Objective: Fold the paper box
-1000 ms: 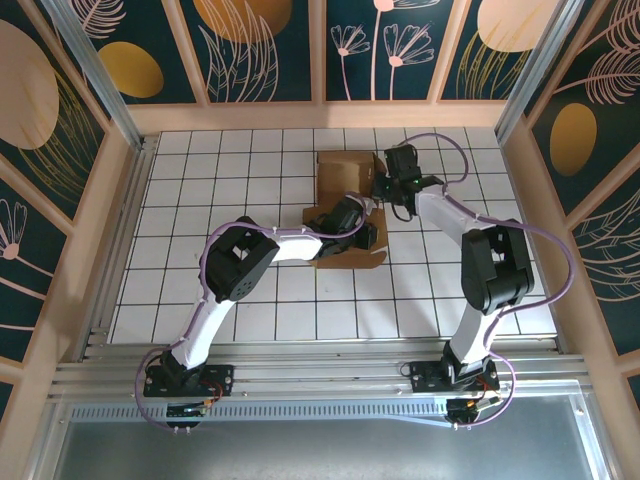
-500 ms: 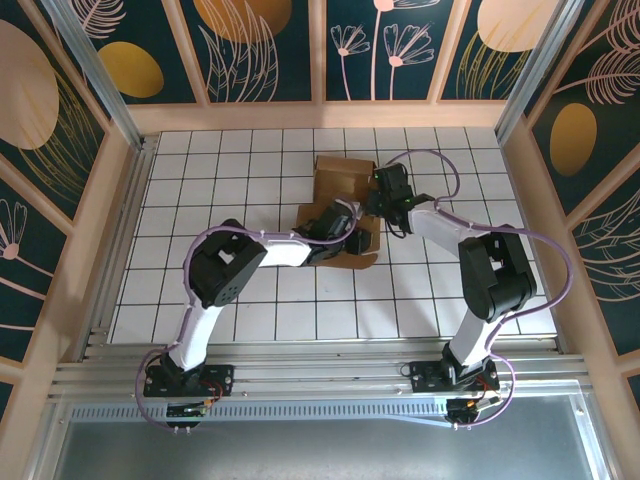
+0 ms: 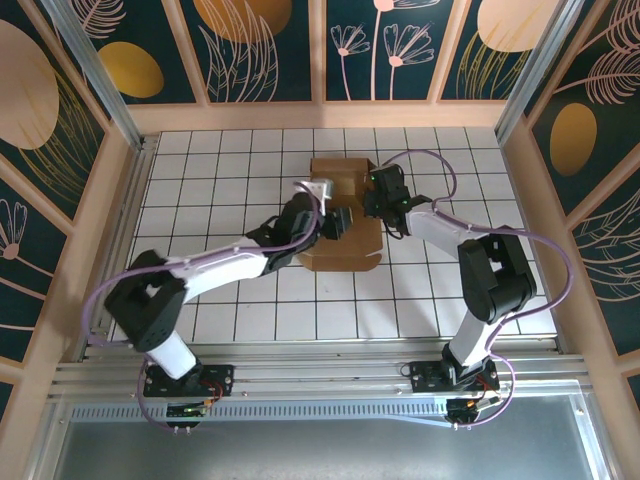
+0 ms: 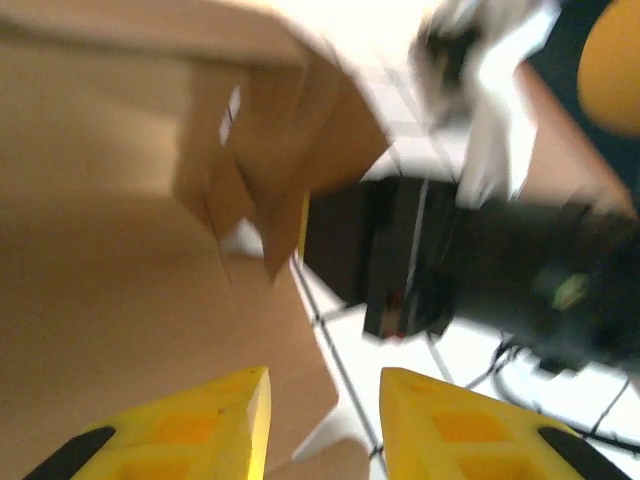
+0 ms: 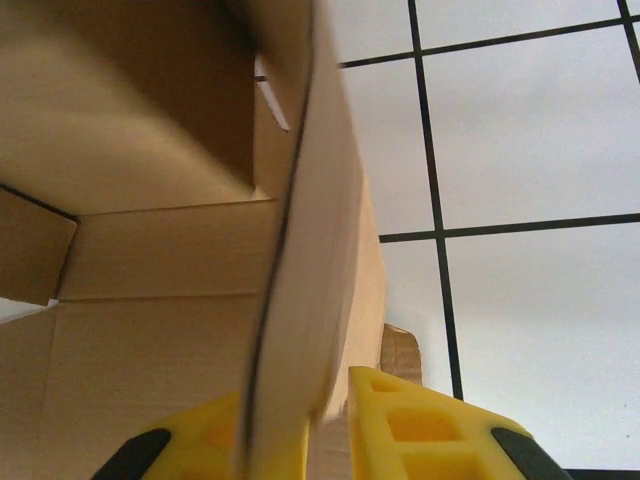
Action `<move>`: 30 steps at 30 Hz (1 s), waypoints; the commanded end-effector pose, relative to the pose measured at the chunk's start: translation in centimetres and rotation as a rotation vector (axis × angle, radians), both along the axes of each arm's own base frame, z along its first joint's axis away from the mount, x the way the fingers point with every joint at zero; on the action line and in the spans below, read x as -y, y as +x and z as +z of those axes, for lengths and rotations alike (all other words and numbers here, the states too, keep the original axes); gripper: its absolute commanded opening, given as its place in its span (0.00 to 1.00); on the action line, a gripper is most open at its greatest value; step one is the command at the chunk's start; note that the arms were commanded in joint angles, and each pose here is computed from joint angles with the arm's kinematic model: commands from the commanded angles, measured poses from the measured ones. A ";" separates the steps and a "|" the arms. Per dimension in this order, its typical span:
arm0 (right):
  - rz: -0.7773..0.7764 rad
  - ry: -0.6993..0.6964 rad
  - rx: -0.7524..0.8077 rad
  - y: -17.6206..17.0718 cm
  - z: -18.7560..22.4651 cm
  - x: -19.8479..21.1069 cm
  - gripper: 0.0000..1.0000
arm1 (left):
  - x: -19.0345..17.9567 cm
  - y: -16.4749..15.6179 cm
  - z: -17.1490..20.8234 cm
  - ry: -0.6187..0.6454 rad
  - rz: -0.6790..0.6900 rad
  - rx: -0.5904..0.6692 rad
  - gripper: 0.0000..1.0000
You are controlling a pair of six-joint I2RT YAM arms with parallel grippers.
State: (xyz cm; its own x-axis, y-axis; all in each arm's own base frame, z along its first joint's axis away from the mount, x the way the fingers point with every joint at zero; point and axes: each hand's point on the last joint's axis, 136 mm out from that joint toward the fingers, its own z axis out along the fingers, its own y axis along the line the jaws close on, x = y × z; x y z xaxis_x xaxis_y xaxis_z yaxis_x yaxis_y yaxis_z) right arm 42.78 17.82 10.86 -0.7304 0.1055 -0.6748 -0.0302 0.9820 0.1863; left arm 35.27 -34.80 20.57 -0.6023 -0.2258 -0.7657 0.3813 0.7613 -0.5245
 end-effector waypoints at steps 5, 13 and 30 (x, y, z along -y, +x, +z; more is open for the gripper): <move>0.006 0.009 0.056 -0.2 2.1 -0.1 0.21 | -9.6 6.1 6.9 -0.072 0.261 -0.008 0.68; 0.017 0.018 0.041 -0.2 1.3 -0.4 0.21 | -9.7 13.2 2.7 0.017 0.170 -0.258 0.73; 0.135 0.124 0.102 -1.8 5.3 -2.1 0.34 | -5.6 16.8 -6.7 -0.053 0.075 -0.466 0.64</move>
State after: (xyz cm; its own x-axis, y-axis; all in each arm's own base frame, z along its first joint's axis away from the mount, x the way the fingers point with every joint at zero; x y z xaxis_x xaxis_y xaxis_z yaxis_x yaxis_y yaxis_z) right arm 41.51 18.91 13.96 -0.6983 0.1059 -0.7080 -0.1198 0.9578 0.2614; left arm 52.50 -28.66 15.17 -0.8311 -0.3184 -0.4560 0.0605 0.7633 -0.6432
